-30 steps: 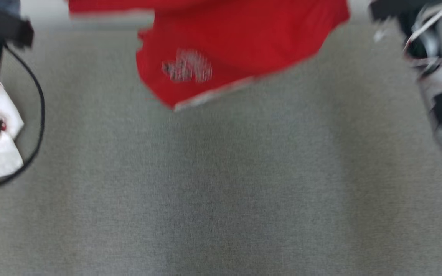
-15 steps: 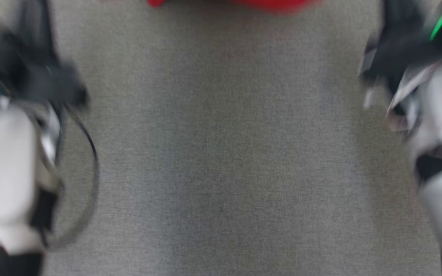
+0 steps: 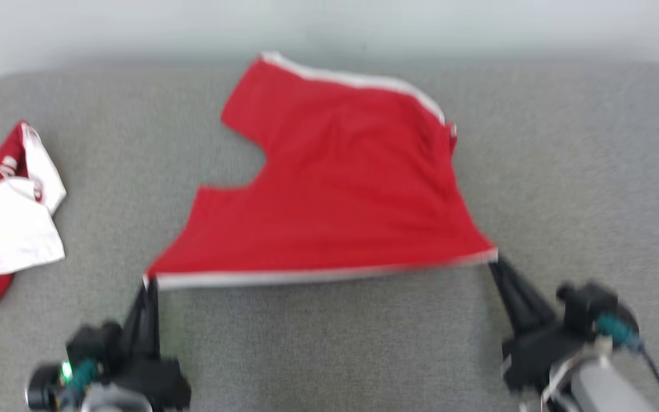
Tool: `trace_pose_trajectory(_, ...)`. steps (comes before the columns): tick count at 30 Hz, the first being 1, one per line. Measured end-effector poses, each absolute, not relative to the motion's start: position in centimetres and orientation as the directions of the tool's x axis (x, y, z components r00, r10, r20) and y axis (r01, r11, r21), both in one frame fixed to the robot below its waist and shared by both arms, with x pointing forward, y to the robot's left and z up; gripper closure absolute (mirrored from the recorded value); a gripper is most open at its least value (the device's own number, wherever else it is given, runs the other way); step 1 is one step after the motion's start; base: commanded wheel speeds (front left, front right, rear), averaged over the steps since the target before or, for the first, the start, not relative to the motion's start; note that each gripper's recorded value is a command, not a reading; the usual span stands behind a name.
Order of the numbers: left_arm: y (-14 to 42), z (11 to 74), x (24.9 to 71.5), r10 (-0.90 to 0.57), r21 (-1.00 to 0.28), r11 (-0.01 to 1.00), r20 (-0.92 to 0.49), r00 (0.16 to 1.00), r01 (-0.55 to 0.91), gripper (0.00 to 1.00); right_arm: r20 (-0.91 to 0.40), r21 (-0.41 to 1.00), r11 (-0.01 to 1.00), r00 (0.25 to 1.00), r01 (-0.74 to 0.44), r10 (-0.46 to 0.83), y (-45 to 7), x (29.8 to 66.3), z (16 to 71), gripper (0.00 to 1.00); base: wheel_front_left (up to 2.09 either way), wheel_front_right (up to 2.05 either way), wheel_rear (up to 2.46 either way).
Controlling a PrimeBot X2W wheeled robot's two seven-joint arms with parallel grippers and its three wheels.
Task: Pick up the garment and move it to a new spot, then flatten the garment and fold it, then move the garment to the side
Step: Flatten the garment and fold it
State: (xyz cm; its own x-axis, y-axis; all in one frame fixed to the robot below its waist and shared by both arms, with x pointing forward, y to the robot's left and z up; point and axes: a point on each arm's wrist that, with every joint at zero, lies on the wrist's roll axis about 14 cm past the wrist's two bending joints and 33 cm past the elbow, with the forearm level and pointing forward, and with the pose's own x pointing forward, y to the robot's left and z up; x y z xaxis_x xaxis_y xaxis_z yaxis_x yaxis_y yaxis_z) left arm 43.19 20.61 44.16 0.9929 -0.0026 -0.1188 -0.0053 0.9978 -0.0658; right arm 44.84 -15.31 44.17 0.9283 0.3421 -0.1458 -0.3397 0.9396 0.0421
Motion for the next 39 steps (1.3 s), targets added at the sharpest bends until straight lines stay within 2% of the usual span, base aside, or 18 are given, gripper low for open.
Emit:
trace_pose_trajectory(15, 19.0, 41.0, 32.6, -0.033, -0.080, 0.997, -0.228, 0.973, 0.015, 1.00, -0.255, 0.116, 0.959, 0.926, -0.257, 0.279, -16.4, 32.2, 41.0, 1.00, 0.00, 0.00, 0.00)
trace_pose_trajectory(23, 18.5, 40.4, 29.9, -0.046, -0.091, 0.996, -0.242, 0.969, 0.024, 1.00, -0.320, 0.145, 0.959, 0.906, -0.243, 0.277, -15.7, 27.3, 38.6, 1.00, 0.00, 0.00, 0.00)
trace_pose_trajectory(28, 18.3, 39.5, 28.9, -0.052, -0.097, 0.995, -0.268, 0.962, 0.027, 1.00, -0.327, 0.152, 0.964, 0.910, -0.218, 0.257, -16.1, 26.4, 38.3, 1.00, 0.00, 0.00, 0.00)
trace_pose_trajectory(31, 18.3, 40.4, 29.7, -0.051, -0.099, 0.995, -0.238, 0.970, 0.028, 1.00, -0.309, 0.157, 0.967, 0.920, -0.203, 0.243, -16.4, 26.8, 38.8, 1.00, 0.00, 0.00, 0.00)
trace_pose_trajectory(39, 18.1, 46.6, 36.7, -0.145, 0.052, 0.988, -0.068, 0.987, 0.148, 1.00, -0.158, 0.200, 0.964, 0.966, -0.172, 0.205, -16.9, 32.5, 43.4, 1.00, 0.00, 0.00, 0.00)
